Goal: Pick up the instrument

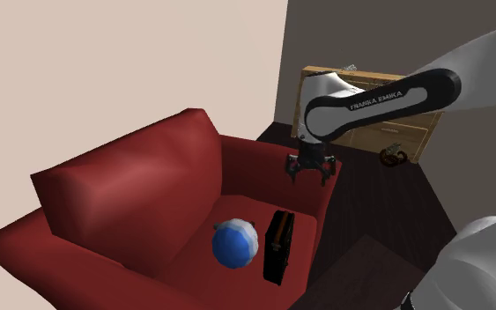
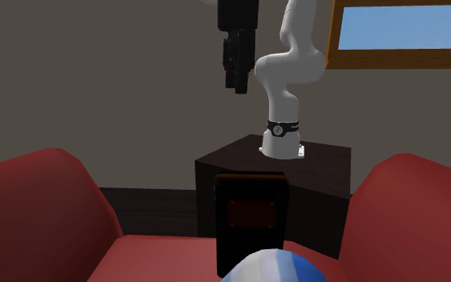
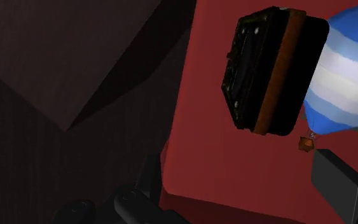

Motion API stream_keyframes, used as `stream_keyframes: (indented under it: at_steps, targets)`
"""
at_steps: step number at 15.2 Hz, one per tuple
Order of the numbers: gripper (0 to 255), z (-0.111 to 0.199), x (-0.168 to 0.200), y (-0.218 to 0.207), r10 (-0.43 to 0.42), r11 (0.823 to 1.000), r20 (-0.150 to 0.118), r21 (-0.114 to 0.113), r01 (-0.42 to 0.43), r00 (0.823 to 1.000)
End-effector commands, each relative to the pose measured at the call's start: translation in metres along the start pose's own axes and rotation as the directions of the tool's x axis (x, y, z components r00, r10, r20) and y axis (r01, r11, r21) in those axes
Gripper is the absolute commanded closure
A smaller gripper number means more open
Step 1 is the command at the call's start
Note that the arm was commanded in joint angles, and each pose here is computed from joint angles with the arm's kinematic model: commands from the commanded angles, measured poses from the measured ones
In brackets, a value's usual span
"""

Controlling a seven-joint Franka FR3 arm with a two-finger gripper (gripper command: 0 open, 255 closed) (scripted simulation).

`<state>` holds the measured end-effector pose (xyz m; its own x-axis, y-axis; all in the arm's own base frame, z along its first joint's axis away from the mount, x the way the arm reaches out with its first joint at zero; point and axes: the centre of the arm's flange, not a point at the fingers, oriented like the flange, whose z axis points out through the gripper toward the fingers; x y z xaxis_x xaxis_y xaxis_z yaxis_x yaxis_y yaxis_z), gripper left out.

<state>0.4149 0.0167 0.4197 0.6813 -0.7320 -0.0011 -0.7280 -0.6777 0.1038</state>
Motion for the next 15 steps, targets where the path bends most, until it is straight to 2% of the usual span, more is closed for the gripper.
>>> stream_keyframes:
  at_steps: [1,3,6,8,11,12,15]
  targets:
    - [0,0.025,0.007,-0.014,0.109,0.994,0.019,-0.011,-0.108,0.994]
    - [0,0.048,0.017,-0.025,0.210,0.978,0.037,-0.024,-0.209,0.977]
    - [0,0.084,0.033,-0.040,0.357,0.934,0.061,-0.048,-0.354,0.932]
    - [0,0.108,0.044,-0.048,0.450,0.892,0.075,-0.065,-0.446,0.890]
    - [0,0.145,0.061,-0.058,0.582,0.813,0.093,-0.094,-0.575,0.808]
    - [0,0.153,0.064,-0.060,0.606,0.795,0.096,-0.100,-0.598,0.790]
    - [0,0.168,0.064,-0.061,0.606,0.795,0.096,-0.100,-0.598,0.790]
